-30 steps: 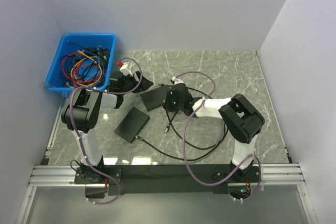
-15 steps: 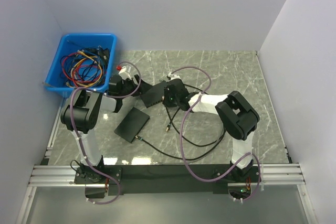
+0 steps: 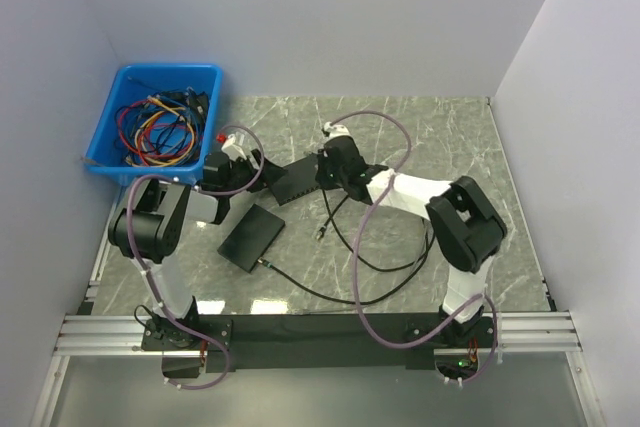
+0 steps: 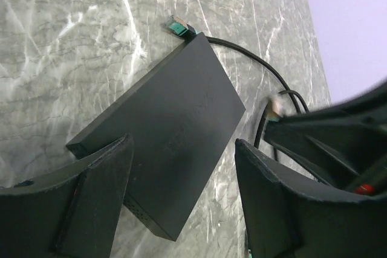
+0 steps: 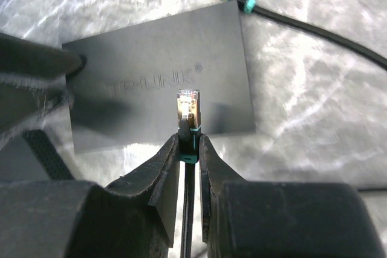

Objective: Insert the plug into the switch port

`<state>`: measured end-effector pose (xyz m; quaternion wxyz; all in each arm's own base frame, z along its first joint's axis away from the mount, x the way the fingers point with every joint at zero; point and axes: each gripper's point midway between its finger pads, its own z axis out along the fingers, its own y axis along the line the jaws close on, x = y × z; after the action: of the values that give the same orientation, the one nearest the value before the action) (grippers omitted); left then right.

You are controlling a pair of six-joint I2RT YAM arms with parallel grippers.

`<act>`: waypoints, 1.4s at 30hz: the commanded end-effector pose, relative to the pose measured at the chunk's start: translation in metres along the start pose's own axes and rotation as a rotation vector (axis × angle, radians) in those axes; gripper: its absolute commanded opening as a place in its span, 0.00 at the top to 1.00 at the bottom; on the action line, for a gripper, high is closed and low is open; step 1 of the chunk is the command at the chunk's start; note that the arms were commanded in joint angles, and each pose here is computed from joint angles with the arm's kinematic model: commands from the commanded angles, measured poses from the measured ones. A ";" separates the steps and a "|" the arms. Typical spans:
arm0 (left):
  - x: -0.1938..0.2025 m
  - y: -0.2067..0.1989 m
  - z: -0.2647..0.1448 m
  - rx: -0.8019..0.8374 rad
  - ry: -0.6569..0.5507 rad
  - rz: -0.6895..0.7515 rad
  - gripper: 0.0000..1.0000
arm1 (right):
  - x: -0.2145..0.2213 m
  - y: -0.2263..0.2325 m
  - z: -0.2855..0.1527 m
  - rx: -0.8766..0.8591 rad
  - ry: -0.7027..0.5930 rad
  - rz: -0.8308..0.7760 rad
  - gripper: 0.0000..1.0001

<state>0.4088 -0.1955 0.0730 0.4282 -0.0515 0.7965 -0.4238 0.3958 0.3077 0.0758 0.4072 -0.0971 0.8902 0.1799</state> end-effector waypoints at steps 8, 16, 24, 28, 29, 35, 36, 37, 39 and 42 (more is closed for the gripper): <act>-0.022 -0.003 -0.009 -0.037 -0.099 0.087 0.27 | 0.003 0.039 -0.061 -0.186 -0.028 0.029 1.00; -0.036 -0.008 -0.014 -0.044 -0.165 0.109 0.27 | 0.045 0.111 -0.051 -0.382 0.077 0.056 1.00; -0.039 -0.013 -0.022 -0.052 -0.171 0.126 0.28 | 0.096 0.100 -0.044 -0.324 0.145 0.127 1.00; -0.039 -0.014 -0.025 -0.055 -0.168 0.128 0.28 | 0.118 0.081 -0.038 -0.253 0.175 0.142 1.00; -0.040 -0.015 -0.025 -0.053 -0.170 0.130 0.28 | 0.123 0.077 -0.037 -0.240 0.185 0.140 1.00; -0.038 -0.013 -0.023 -0.057 -0.162 0.128 0.28 | 0.132 0.011 -0.035 -0.015 0.189 0.201 1.00; -0.038 -0.014 -0.023 -0.052 -0.164 0.124 0.28 | 0.137 -0.006 -0.038 0.026 0.199 0.229 1.00; -0.038 -0.015 -0.023 -0.046 -0.163 0.121 0.28 | 0.117 -0.027 -0.041 0.046 0.159 0.284 1.00; -0.039 -0.016 -0.022 -0.039 -0.167 0.115 0.28 | 0.102 -0.048 -0.050 0.067 0.123 0.297 1.00; -0.040 -0.021 -0.023 -0.024 -0.168 0.111 0.28 | 0.037 -0.056 -0.072 0.070 -0.006 0.268 1.00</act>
<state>0.4103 -0.1723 0.1016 0.4978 -0.0596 0.7818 -0.3707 0.3170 0.2456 0.0266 0.3263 0.0343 0.9187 0.2200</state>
